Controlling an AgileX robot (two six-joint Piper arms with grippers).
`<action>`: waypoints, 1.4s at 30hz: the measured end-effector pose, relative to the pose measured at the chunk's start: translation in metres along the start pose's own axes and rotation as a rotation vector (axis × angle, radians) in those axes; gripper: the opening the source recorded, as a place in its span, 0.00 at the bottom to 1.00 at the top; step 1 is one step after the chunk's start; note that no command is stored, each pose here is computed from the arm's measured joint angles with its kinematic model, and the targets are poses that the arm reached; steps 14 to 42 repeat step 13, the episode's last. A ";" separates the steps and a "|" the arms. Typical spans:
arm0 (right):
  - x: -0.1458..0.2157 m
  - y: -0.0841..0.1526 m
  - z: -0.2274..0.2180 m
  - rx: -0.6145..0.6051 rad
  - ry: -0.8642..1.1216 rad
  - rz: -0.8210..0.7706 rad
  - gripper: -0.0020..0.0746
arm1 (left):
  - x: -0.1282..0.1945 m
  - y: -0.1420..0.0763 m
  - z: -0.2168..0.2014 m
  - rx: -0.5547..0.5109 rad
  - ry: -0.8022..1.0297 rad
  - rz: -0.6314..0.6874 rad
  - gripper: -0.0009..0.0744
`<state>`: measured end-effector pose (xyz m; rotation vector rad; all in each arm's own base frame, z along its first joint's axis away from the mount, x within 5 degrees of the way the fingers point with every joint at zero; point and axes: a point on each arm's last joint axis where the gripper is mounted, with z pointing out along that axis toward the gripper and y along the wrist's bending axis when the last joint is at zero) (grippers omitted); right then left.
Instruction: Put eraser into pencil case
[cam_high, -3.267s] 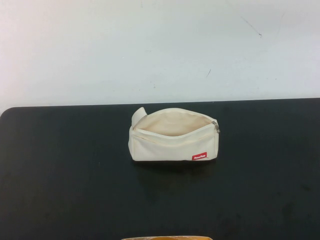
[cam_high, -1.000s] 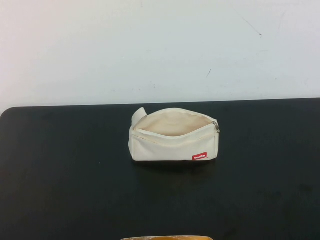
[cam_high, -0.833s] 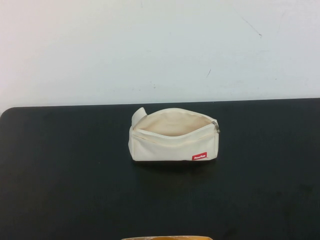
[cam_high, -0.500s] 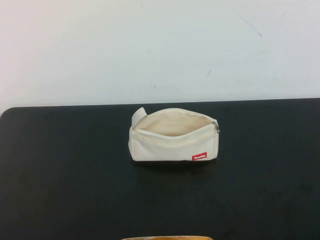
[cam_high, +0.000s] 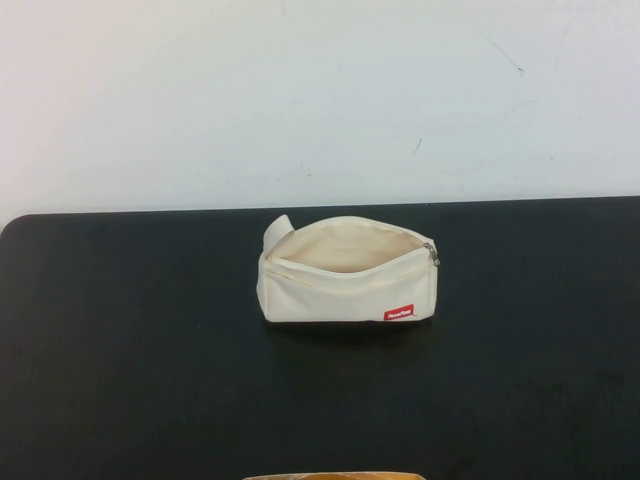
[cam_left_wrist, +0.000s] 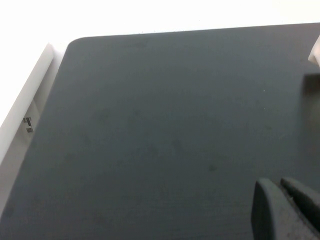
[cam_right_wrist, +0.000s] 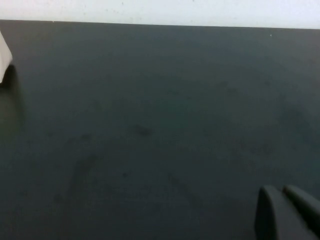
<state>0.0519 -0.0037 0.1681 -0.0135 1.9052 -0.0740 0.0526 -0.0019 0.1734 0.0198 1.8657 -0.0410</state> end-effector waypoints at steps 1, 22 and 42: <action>0.000 0.000 0.000 0.000 0.000 0.000 0.02 | 0.000 0.000 0.000 0.000 0.000 0.000 0.01; 0.000 0.000 0.000 0.004 0.000 -0.028 0.02 | 0.000 0.000 0.000 0.000 0.000 0.000 0.01; 0.000 0.000 0.000 0.004 0.000 -0.028 0.02 | 0.000 0.000 0.000 0.000 0.000 0.000 0.01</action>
